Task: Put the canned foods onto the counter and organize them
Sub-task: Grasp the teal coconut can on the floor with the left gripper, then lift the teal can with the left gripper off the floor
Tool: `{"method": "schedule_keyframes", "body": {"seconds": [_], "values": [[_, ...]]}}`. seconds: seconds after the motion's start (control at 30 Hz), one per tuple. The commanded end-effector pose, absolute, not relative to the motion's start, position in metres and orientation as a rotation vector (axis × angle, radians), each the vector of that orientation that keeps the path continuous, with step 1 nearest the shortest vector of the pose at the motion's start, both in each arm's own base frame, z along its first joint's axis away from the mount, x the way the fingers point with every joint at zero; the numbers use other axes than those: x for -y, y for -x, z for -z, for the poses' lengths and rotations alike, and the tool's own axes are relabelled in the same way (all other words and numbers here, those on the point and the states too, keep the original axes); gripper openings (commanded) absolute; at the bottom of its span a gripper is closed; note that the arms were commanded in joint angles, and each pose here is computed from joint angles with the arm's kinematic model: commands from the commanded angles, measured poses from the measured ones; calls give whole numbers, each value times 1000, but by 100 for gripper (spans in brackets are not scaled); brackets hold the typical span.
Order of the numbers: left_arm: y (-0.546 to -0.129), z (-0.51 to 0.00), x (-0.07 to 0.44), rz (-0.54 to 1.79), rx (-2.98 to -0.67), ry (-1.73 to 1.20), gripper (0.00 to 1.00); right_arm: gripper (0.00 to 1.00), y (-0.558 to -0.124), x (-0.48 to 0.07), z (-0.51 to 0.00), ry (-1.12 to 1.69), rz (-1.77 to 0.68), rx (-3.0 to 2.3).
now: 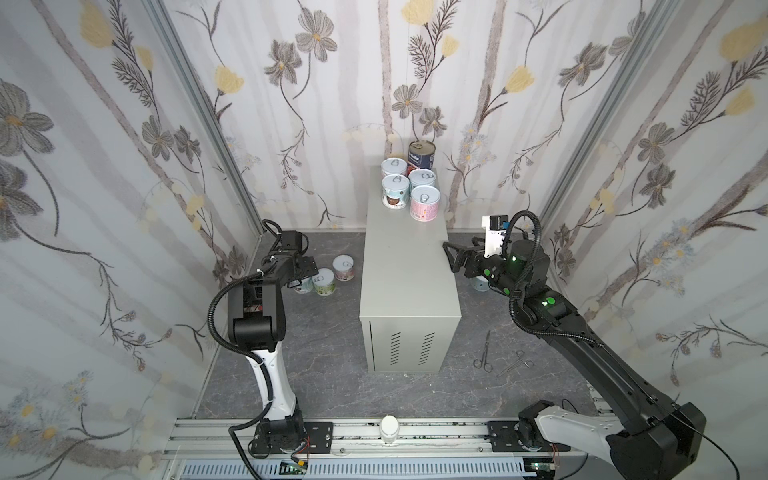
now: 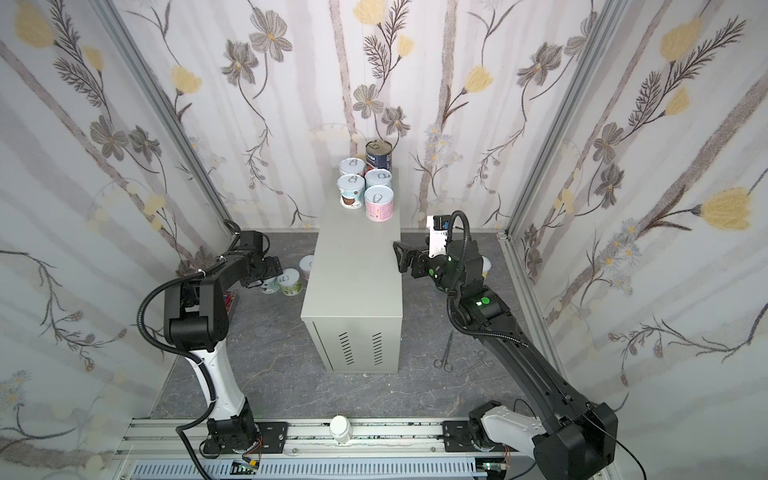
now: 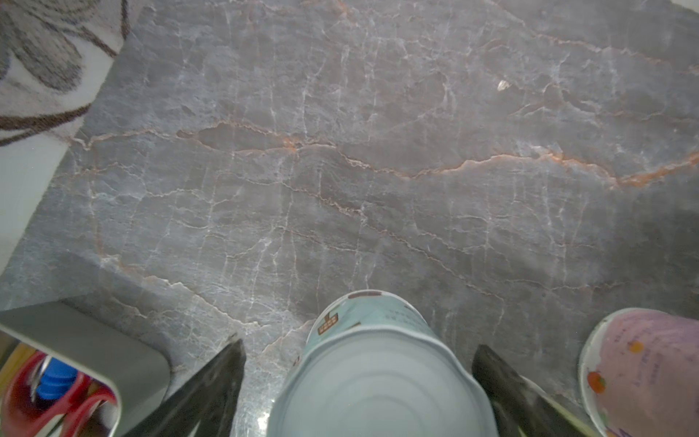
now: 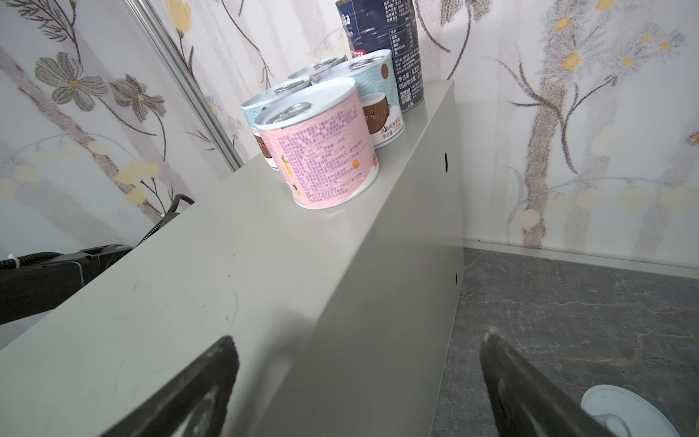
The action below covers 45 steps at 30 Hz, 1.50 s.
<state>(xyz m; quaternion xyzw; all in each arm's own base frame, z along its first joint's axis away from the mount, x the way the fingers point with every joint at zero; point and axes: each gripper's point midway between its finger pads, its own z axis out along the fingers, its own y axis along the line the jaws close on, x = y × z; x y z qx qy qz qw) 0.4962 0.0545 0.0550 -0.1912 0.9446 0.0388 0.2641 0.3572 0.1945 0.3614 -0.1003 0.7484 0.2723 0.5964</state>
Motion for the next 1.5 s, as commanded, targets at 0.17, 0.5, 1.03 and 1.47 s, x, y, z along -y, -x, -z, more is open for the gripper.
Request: {"method": "schedule_keyframes", "body": {"seconds": [0.17, 0.5, 1.03, 1.47], "values": [[-471, -36, -47, -56, -2627, 536, 85, 100, -365, -200, -348, 268, -620, -1773], [-476, -41, -52, -72, -2578, 548, 84, 100, -370, -204, -344, 284, -630, -1783], [-487, -30, -56, -101, -2571, 533, 81, 100, -371, -198, -341, 269, -594, -1801], [-488, -29, -59, -136, -2571, 496, 73, 100, -373, -194, -330, 263, -575, -1825]]}}
